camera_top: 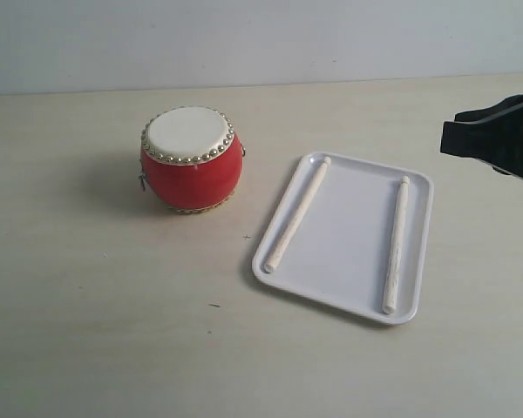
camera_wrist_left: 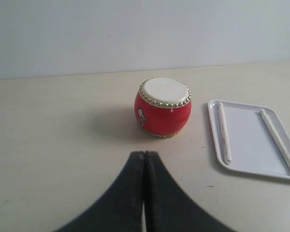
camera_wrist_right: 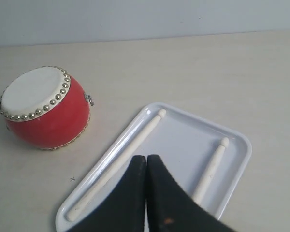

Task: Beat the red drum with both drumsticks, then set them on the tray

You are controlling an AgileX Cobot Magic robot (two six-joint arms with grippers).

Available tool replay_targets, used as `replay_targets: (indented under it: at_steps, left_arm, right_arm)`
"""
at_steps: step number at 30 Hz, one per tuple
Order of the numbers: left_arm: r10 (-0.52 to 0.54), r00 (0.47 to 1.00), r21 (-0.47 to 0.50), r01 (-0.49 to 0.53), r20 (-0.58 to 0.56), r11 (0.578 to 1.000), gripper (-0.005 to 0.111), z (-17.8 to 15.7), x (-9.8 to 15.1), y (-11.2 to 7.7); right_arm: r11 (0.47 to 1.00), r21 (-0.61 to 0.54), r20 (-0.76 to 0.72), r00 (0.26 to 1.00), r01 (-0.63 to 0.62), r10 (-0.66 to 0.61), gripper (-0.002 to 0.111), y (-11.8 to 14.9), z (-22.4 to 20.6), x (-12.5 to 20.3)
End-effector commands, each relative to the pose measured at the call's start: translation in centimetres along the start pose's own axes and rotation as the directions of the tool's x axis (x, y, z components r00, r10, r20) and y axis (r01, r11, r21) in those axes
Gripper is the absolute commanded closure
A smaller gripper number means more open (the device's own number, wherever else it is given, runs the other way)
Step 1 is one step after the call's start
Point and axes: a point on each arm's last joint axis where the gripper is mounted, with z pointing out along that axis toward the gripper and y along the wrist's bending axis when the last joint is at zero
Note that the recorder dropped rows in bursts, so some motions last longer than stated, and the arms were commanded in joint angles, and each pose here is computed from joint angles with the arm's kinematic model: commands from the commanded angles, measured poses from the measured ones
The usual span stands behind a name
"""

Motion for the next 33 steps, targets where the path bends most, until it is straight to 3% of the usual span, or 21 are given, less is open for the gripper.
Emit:
replay_targets:
  at_steps: [1,8,12,24,28,30,33]
  left_arm:
    - [-0.01,1.0,0.01,0.01,-0.004,1.0,0.107,0.0,0.1,0.0]
    - [0.013,0.999,-0.004,-0.013,0.047,1.0,0.107,0.0,-0.3,0.1]
    - [0.129,0.918,-0.124,-0.089,0.374,0.988,0.107,1.9,-1.8,1.0]
    - [0.067,0.953,-0.295,0.024,0.296,0.955,0.107,8.3,5.4,3.6]
    - [0.009,0.943,-0.342,0.112,0.334,0.933,0.107,9.6,8.0,4.6]
    - [-0.016,0.919,-0.345,0.163,0.393,0.924,0.107,9.5,7.7,4.7]
    - [-0.04,0.92,-0.351,0.188,0.39,0.918,0.107,9.5,7.8,4.8]
  right_arm:
    - [1.0,0.0,-0.001,1.0,0.014,-0.014,0.108,0.0,-0.1,0.1]
    - [1.0,0.0,-0.001,1.0,0.014,-0.014,0.108,0.0,-0.1,0.1]
    - [1.0,0.0,-0.001,1.0,0.014,-0.014,0.108,0.0,-0.1,0.1]
    - [1.0,0.0,-0.001,1.0,0.014,-0.014,0.108,0.0,-0.1,0.1]
    - [1.0,0.0,-0.001,1.0,0.014,-0.014,0.108,0.0,-0.1,0.1]
    - [1.0,0.0,-0.001,1.0,0.014,-0.014,0.108,0.0,-0.1,0.1]
    - [1.0,0.0,-0.001,1.0,0.014,-0.014,0.108,0.0,-0.1,0.1]
